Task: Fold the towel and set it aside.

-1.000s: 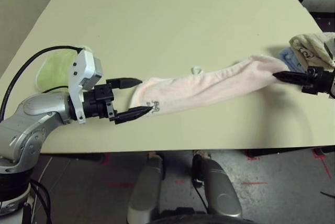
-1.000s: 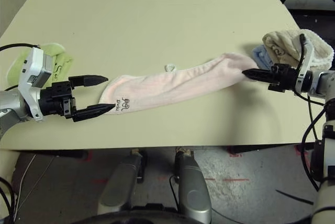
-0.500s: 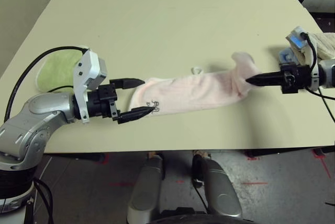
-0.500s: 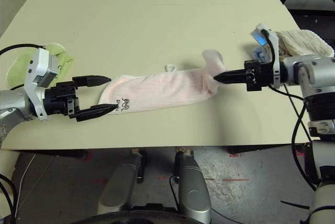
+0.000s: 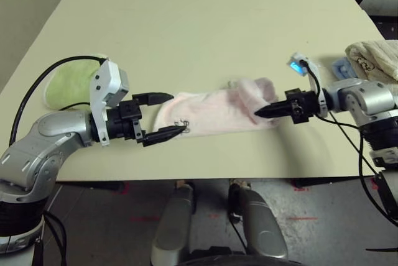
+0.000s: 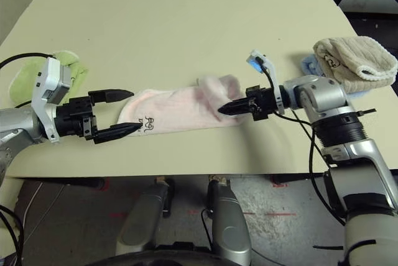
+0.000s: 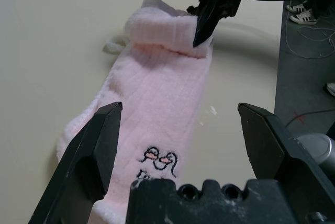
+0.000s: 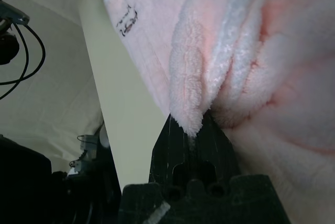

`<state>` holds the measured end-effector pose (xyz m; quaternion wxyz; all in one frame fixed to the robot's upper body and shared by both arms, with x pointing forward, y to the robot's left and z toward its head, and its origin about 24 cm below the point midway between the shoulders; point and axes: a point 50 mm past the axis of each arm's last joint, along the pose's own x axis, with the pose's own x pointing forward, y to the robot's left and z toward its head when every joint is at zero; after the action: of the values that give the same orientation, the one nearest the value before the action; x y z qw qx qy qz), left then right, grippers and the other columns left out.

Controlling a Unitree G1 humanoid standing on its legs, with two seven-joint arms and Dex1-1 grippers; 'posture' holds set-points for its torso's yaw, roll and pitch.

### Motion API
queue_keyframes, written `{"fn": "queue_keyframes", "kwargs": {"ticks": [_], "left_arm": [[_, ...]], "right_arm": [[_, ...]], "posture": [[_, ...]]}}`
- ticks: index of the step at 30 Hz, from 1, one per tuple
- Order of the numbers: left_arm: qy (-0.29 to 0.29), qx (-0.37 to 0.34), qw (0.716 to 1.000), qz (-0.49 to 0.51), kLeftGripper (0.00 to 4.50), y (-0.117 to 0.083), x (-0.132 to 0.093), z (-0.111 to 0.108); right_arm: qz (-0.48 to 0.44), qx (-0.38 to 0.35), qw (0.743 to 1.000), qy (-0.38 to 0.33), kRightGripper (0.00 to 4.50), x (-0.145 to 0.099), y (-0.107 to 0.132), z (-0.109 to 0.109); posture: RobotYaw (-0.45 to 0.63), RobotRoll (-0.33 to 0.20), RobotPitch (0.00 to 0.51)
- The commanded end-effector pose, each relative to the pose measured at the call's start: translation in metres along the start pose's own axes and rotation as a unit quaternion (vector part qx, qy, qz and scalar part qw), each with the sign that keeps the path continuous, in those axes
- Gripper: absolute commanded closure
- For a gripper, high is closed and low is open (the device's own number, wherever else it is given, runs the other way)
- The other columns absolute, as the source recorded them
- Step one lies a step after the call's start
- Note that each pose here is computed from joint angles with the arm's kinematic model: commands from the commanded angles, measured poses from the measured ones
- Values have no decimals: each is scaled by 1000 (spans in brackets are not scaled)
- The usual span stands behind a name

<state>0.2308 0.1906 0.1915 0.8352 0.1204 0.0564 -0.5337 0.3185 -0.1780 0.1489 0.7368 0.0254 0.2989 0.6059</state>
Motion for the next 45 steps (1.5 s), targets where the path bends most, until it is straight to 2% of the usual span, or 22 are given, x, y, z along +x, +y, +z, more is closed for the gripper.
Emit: {"fn": "queue_keyframes", "kwargs": {"ticks": [1, 3, 4, 7, 8, 11, 14, 16, 21, 26, 29, 35, 37, 39, 41, 45], "left_arm": [[5, -3, 1000, -9, 0, -5, 4, -3], [4, -3, 1000, -10, 0, -5, 6, -3], [4, -3, 1000, -10, 0, -4, 6, -3], [4, -3, 1000, -12, 0, -4, 7, -4], [4, -3, 1000, -13, 0, -3, 7, -4], [3, -3, 1000, -14, 0, -3, 9, -4], [3, -2, 1000, -16, 0, -3, 10, -3], [2, -1, 1000, -16, 0, -2, 11, -3], [-14, -2, 1000, -15, 0, 1, 19, 3], [-57, -6, 998, -3, 0, 10, 41, 16], [-77, -17, 997, 6, 596, 18, 61, 26], [-79, -15, 997, -4, 2954, 20, 101, 38], [-73, -13, 997, -11, 3820, 19, 117, 40], [-60, -16, 998, -23, 4500, 16, 135, 41], [-48, -12, 998, -30, 4500, 14, 147, 39], [-27, -11, 999, -37, 4500, 11, 165, 32]], "right_arm": [[12, -5, 1000, -5, 4471, 9, 3, 2], [21, -16, 999, -20, 4471, 14, 5, 5], [26, -23, 999, -25, 4190, 16, 6, 6], [52, -39, 998, -25, 3290, 17, 12, 4], [60, -42, 997, -24, 2866, 15, 14, 3], [80, -68, 994, -36, 1738, 2, 20, 8], [91, -63, 993, -33, 544, -14, 24, 14], [87, -64, 993, -43, 41, -30, 27, 23], [41, -63, 994, -84, 41, -64, 23, 37], [-45, -98, 989, -97, 41, -76, 6, 32], [-78, -135, 981, -117, 0, -71, -1, 31], [-71, -167, 974, -133, 2065, -53, -1, 28], [-62, -177, 973, -134, 2911, -46, 0, 26], [-51, -185, 973, -126, 3651, -39, 1, 23], [-46, -190, 974, -116, 4445, -33, 0, 19], [-38, -191, 975, -103, 4482, -23, -2, 12]], "posture": [[167, 0, 186], [167, 0, 186], [165, 0, 184], [164, 0, 182], [163, 0, 181], [165, 0, 178], [164, 0, 175], [162, 0, 171], [156, 0, 165], [150, 0, 158], [143, 0, 155], [133, 0, 152], [130, 0, 150], [127, 0, 150], [122, 0, 149], [118, 0, 149]]}}
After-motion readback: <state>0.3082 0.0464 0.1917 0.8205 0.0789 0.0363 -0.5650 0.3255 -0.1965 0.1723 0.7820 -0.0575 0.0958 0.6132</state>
